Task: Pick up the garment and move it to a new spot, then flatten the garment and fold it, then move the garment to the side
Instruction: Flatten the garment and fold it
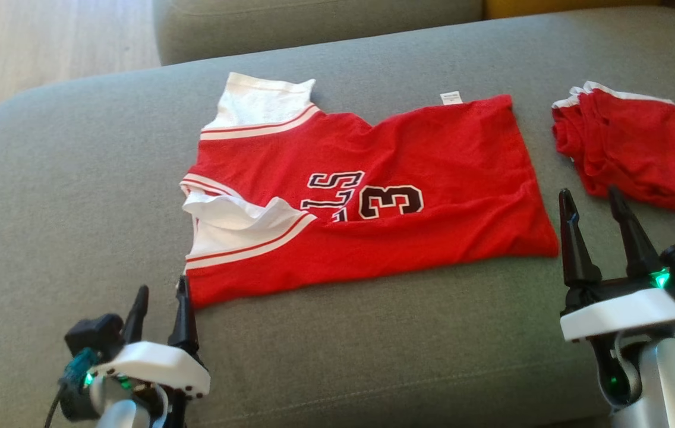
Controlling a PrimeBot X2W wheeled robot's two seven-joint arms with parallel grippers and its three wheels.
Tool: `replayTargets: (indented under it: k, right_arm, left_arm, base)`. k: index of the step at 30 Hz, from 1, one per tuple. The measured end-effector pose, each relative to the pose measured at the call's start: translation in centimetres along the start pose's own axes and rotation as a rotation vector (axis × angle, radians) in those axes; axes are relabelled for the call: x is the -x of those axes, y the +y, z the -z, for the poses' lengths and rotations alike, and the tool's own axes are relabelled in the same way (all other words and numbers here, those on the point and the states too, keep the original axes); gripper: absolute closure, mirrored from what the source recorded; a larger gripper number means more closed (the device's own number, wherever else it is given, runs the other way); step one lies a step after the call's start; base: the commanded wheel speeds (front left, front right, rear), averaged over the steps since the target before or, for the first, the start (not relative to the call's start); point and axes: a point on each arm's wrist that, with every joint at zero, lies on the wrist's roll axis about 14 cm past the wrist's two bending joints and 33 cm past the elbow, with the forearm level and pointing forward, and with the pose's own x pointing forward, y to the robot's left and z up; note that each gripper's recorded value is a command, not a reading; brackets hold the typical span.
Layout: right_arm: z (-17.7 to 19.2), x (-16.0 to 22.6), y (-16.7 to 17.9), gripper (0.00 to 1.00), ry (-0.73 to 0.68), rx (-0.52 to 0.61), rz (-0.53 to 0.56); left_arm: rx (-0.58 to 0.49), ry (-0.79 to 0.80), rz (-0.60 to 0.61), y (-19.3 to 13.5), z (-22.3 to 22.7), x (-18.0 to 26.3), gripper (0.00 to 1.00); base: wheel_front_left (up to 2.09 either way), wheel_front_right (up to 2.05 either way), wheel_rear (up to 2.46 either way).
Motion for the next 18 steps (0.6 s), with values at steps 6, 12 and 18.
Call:
replayTargets:
  k: [6,12,18]
  right_arm:
    - [0.2,0.4,-1.1,0.00,0.009,0.008,0.031]
    - [0.3,0.7,-1.8,0.00,0.014,0.015,0.052]
    - [0.3,0.8,-2.3,0.00,0.015,0.019,0.069]
  left_arm:
    - [0.000,0.124,-0.001,-0.2,3.5,-1.3,0.00]
    - [-0.017,0.229,-0.053,0.7,6.4,-1.6,0.00]
    - [-0.012,0.247,-0.054,0.5,6.6,-2.9,0.00]
  base:
    - [0.00,0.00,0.00]
    - [0.00,0.00,0.00]
    - [0.00,0.00,0.00]
